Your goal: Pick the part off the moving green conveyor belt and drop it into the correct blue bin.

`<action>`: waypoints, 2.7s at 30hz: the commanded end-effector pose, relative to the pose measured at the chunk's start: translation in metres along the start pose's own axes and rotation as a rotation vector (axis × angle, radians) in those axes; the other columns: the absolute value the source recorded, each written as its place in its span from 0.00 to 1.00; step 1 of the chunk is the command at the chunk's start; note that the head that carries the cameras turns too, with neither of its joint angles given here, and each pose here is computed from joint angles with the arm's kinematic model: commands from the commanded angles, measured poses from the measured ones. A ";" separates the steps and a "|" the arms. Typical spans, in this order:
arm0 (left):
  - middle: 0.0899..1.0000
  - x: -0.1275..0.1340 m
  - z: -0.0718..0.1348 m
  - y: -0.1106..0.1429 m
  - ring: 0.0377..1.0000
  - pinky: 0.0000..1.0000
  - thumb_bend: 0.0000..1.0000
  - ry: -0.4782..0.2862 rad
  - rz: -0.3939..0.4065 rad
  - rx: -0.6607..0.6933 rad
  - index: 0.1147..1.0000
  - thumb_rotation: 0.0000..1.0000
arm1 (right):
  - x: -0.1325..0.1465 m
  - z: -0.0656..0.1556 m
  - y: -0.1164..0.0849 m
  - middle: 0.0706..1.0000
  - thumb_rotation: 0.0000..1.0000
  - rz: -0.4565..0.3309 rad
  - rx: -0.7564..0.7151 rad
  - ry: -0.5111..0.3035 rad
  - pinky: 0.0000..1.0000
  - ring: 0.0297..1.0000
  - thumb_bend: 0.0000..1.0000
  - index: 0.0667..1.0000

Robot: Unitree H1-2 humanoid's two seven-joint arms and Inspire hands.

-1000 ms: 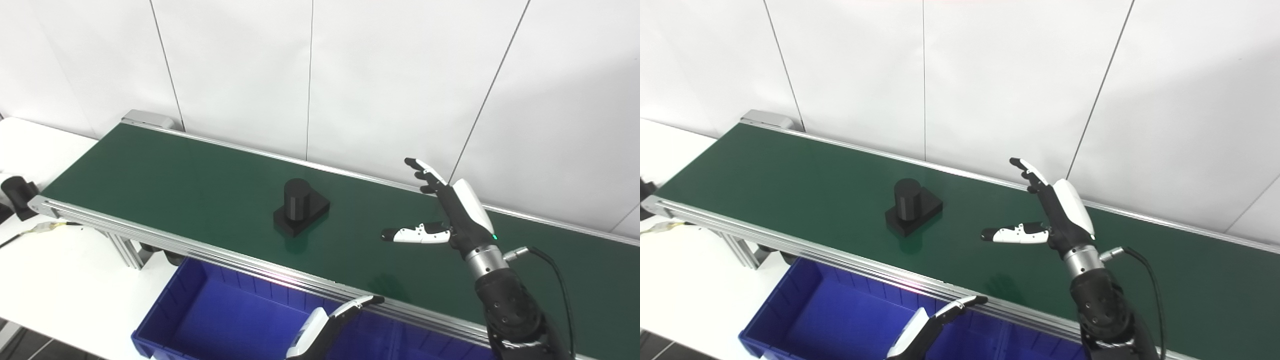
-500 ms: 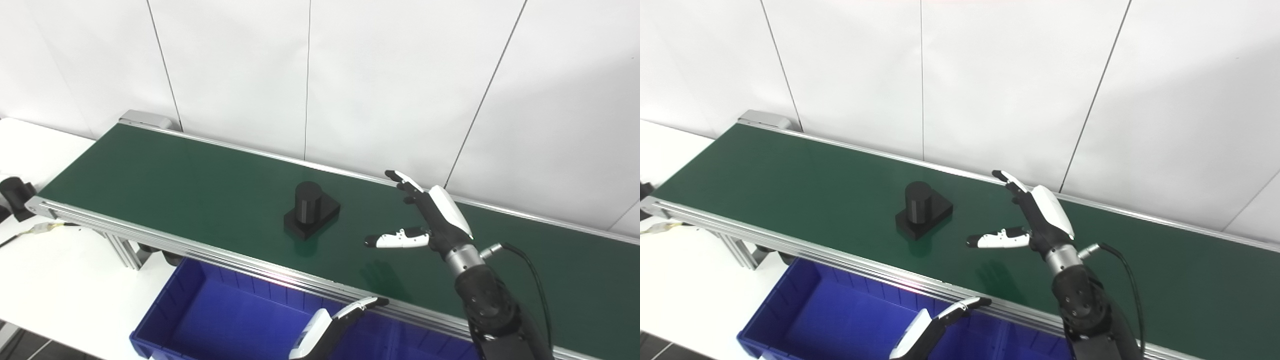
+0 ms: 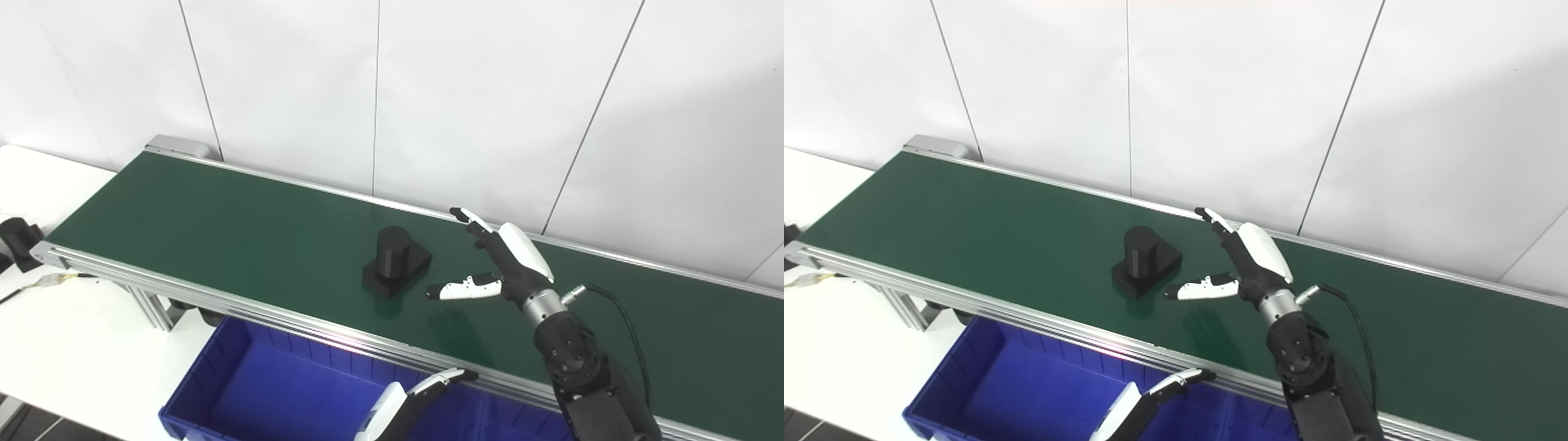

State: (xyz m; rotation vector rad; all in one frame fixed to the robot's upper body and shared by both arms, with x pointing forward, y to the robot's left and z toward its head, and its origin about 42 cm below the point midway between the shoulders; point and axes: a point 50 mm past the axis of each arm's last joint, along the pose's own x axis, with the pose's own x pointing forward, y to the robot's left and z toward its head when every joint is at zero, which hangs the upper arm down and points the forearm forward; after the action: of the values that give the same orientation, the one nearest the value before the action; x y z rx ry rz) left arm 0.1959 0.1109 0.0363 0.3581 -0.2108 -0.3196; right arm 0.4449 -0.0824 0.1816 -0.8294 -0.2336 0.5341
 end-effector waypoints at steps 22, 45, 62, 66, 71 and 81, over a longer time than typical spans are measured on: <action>0.84 0.001 0.018 -0.003 0.86 0.82 0.88 -0.102 -0.014 -0.008 0.75 0.35 | 0.044 0.028 0.008 0.96 0.41 0.047 -0.117 -0.023 0.93 0.95 1.00 0.97; 0.85 -0.005 0.026 -0.001 0.87 0.83 0.87 -0.117 -0.002 -0.009 0.74 0.35 | 0.056 0.023 0.030 0.39 0.00 -0.001 -0.022 0.041 0.30 0.34 0.52 0.51; 0.85 -0.004 0.028 0.002 0.87 0.84 0.86 -0.114 0.001 -0.019 0.73 0.37 | 0.045 0.015 0.034 0.49 0.00 -0.048 -0.084 0.101 0.37 0.40 0.51 0.47; 0.85 -0.002 0.027 0.003 0.87 0.84 0.86 -0.115 -0.001 -0.023 0.73 0.37 | 0.042 0.012 0.035 0.46 0.00 -0.078 -0.063 0.102 0.31 0.36 0.51 0.49; 0.85 0.000 0.025 0.005 0.87 0.84 0.85 -0.115 -0.002 -0.017 0.72 0.37 | 0.037 0.008 0.034 0.45 0.00 -0.144 -0.031 0.083 0.31 0.36 0.51 0.51; 0.85 0.002 0.020 0.008 0.88 0.85 0.84 -0.112 -0.004 -0.003 0.73 0.37 | 0.025 0.006 0.023 0.45 0.00 -0.264 0.024 0.050 0.21 0.35 0.51 0.48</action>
State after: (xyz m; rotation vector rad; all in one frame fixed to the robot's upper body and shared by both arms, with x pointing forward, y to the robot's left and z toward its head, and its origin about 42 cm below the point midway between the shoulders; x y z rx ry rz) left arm 0.1881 0.1131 0.0492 0.3533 -0.2528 -0.3492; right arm 0.4498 -0.0581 0.1389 -0.8188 -0.1631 0.2989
